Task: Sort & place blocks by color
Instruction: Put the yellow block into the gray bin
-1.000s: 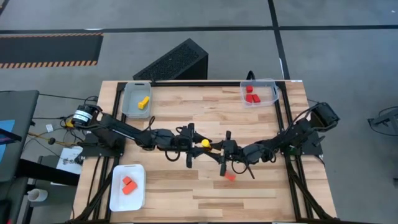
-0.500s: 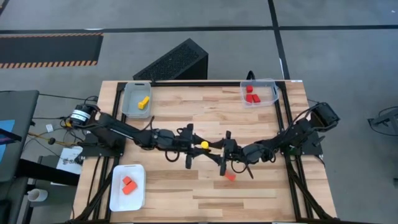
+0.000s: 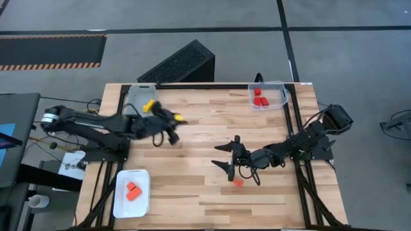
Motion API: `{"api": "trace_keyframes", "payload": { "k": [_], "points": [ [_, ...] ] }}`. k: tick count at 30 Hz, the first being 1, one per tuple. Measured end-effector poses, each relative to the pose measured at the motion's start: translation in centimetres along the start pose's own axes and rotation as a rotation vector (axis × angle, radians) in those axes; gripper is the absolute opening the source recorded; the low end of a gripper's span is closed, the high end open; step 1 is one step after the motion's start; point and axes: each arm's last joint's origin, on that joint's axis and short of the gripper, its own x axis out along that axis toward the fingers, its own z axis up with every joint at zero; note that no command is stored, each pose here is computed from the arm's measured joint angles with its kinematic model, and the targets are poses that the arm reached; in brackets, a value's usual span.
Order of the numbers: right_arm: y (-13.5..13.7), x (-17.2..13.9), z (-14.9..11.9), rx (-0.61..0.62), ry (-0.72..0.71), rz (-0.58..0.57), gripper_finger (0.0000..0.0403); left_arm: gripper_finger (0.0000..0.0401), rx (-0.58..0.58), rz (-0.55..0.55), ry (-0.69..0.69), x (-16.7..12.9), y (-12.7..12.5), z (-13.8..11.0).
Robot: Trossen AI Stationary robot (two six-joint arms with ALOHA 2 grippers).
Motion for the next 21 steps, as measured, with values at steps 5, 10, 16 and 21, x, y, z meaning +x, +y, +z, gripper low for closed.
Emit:
{"api": "trace_keyframes", "payload": {
  "k": [5,10,16,21],
  "points": [
    [-0.1,0.0,0.0,0.003,-0.006,-0.018,0.0318,0.0101,-0.020,0.222,0.138,-2.3,4.9,-1.1],
    [-0.2,0.1,0.1,0.019,-0.009,-0.026,0.0316,0.0114,-0.095,0.298,0.224,-2.7,8.6,-3.2],
    [-0.4,0.2,0.1,0.027,-0.009,-0.032,0.0315,0.0104,-0.261,0.388,0.368,-1.7,12.8,-7.0],
    [-0.4,0.2,0.1,0.028,-0.009,-0.032,0.0315,0.0107,-0.354,0.505,0.461,-1.3,16.2,-9.5]
  ]
}}
